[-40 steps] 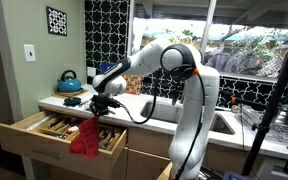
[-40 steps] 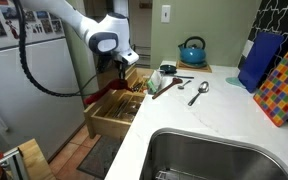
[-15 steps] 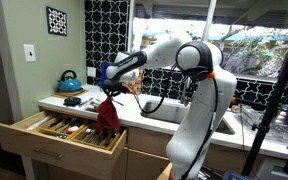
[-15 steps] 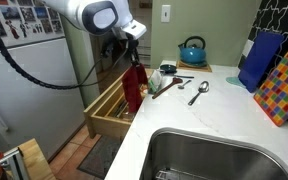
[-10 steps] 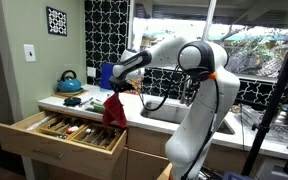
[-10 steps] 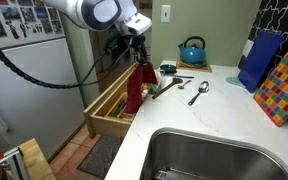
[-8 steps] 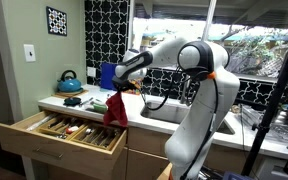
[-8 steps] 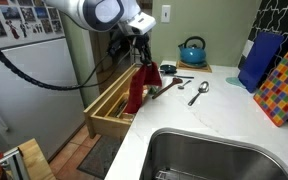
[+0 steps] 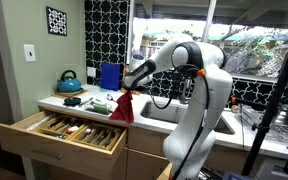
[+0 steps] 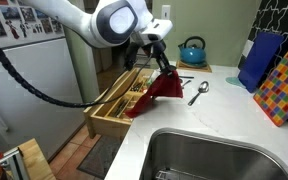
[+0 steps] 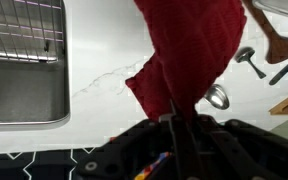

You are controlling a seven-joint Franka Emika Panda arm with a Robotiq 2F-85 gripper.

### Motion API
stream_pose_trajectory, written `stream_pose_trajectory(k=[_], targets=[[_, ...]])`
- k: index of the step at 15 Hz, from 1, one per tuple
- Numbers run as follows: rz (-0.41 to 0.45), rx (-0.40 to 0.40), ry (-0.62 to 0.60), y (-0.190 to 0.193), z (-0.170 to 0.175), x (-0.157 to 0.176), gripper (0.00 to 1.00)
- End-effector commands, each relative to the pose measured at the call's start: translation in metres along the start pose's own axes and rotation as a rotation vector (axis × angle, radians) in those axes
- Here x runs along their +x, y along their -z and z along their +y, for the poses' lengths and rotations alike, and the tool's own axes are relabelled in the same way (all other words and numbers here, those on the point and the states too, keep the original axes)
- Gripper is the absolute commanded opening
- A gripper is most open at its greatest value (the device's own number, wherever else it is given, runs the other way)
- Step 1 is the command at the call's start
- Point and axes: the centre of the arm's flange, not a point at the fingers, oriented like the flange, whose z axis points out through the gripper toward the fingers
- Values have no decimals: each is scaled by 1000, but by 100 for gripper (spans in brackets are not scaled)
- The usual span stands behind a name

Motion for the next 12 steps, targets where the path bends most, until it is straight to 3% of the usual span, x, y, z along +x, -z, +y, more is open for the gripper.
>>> stream_pose_trajectory(k=[1,4,7,12], targets=[[0,0,2,0,-1,0,5],[0,1,4,0,-2,-1,1],[51,-14,37,-34,9,7,1],[-18,23,17,-82,26,0,1]])
